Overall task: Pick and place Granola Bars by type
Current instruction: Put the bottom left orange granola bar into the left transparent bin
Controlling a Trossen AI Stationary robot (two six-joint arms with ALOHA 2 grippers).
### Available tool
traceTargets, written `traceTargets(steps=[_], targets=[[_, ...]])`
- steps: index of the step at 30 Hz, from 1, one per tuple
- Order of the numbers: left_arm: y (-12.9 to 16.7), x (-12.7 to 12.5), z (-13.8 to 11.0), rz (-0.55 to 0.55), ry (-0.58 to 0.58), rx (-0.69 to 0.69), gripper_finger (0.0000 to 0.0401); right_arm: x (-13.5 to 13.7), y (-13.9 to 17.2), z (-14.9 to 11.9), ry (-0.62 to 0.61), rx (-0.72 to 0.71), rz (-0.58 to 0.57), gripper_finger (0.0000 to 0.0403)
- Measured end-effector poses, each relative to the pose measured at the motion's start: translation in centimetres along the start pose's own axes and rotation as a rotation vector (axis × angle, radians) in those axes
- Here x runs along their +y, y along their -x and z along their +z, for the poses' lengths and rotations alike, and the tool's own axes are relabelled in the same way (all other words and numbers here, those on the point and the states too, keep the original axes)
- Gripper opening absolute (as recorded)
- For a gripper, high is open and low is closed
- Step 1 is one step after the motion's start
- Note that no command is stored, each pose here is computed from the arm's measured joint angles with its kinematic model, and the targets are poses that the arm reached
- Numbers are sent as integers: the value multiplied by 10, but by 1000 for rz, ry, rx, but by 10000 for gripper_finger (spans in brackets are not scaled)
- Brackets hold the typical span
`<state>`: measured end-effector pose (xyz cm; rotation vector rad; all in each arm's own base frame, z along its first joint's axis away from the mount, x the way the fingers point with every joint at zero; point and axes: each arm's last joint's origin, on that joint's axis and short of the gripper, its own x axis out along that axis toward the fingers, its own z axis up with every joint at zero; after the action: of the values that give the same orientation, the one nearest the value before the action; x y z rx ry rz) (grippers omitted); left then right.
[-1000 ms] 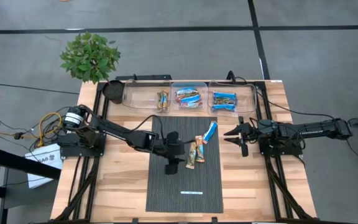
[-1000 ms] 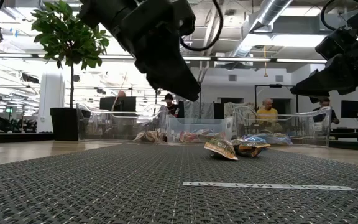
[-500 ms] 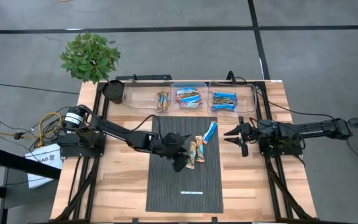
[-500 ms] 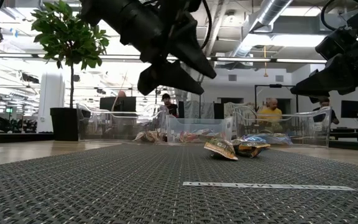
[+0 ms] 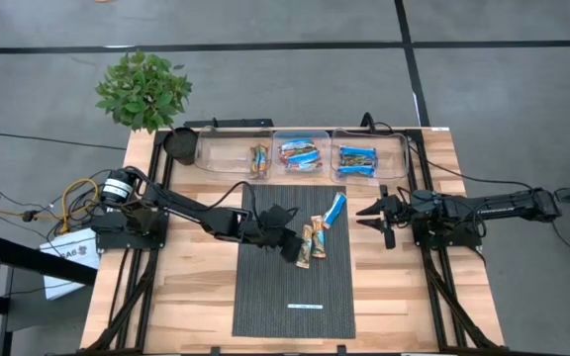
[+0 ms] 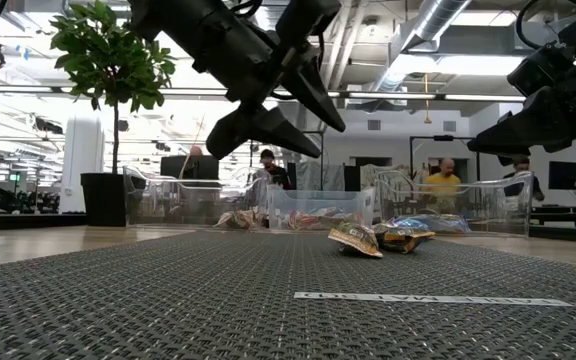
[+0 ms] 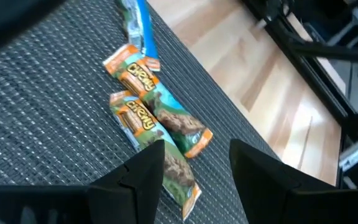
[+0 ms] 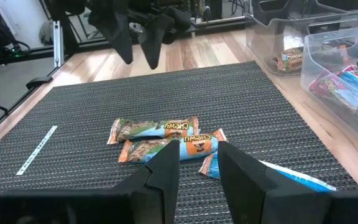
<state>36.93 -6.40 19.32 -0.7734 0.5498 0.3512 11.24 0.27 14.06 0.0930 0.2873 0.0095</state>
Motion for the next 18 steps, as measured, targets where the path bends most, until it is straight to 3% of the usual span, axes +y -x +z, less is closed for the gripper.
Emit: traceTargets(steps=[4, 13, 18], targets=[[2, -3, -2, 44, 33, -35, 174, 0, 0, 0, 0, 1, 0, 102], [21, -28, 1, 259, 36, -39, 174, 0, 0, 0, 0, 0, 0, 102], [5, -46, 3, 288, 11, -30, 174, 0, 0, 0, 0, -1, 0, 102]])
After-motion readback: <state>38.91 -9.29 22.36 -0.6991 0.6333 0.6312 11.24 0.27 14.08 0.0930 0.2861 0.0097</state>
